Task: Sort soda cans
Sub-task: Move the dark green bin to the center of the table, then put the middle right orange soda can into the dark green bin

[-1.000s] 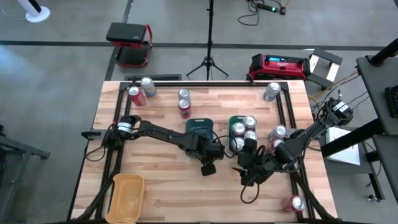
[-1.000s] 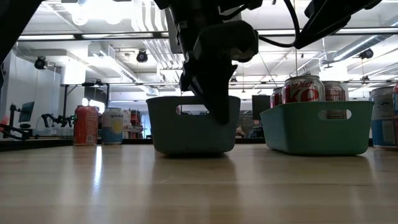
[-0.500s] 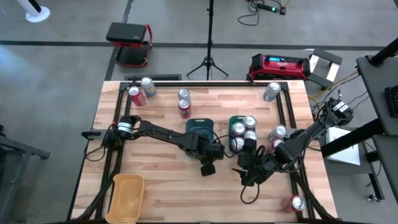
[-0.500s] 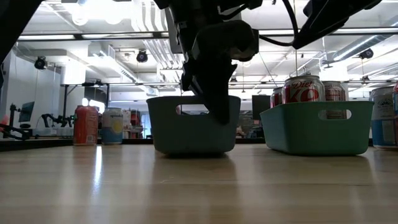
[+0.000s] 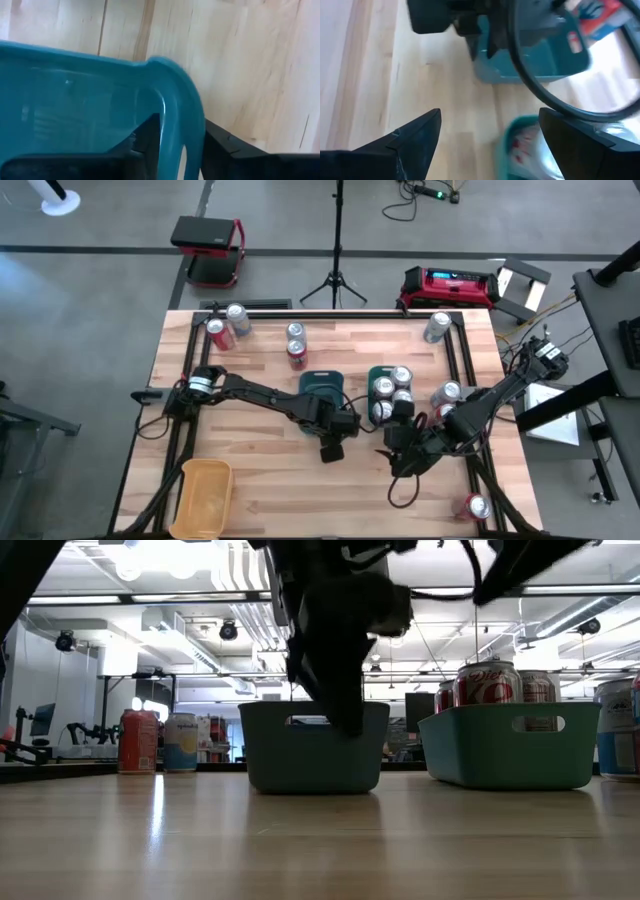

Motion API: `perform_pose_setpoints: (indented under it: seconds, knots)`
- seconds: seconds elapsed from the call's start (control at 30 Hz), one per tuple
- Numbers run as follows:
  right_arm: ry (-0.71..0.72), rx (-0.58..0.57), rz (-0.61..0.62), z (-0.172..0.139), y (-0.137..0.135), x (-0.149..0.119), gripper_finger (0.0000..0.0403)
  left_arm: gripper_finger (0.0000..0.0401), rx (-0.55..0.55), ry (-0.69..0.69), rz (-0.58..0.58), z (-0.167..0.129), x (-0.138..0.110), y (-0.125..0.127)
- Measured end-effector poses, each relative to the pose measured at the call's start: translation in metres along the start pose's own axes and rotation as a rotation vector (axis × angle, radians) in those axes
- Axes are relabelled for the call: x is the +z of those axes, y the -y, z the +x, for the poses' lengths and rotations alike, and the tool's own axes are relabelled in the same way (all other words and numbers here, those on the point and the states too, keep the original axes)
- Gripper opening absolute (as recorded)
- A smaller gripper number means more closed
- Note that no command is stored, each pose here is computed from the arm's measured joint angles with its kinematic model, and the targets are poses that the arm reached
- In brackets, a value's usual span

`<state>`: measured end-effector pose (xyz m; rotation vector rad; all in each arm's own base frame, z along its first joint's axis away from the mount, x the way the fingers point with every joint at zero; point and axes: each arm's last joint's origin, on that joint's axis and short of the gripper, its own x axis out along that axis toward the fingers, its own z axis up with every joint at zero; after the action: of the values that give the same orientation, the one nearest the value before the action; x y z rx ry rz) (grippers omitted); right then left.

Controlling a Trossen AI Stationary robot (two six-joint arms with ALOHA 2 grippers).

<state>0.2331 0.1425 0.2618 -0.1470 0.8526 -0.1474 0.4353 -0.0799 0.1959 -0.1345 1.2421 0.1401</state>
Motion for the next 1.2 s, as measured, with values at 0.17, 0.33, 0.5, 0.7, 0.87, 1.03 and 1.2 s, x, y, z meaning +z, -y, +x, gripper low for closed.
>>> perform_pose_setpoints:
  seconds: [0.17, 0.33, 0.5, 0.7, 0.87, 1.03, 1.2]
  knots:
    - [-0.046, -0.035, -0.042, -0.029, 0.014, 0.013, 0.0321, 0.0132, 0.018, 0.112, -0.013, -0.033, 0.004, 0.001]
    - [-0.205, -0.158, 0.013, -0.054, 0.037, 0.002, 0.0314, 0.0153, 0.121, 0.222, -0.01, -0.062, 0.001, 0.006]
    - [-0.406, -0.317, 0.199, -0.069, 0.057, -0.021, 0.0301, 0.0162, 0.164, 0.468, -0.034, -0.074, 0.001, 0.027]
    - [-0.48, -0.229, 0.578, -0.076, 0.065, -0.034, 0.0287, 0.0162, 0.071, 0.673, -0.052, -0.071, -0.004, 0.032]
    - [-0.615, -0.224, 0.758, -0.079, 0.068, -0.053, 0.0292, 0.0162, -0.054, 0.858, -0.098, -0.076, -0.015, 0.028]
    - [-0.634, -0.312, 0.855, -0.07, 0.073, -0.072, 0.0314, 0.0162, -0.252, 0.976, -0.071, -0.071, -0.035, 0.03]
    - [-0.667, -0.348, 0.959, -0.068, 0.076, -0.083, 0.0347, 0.0162, -0.269, 0.983, -0.076, -0.068, -0.052, 0.025]
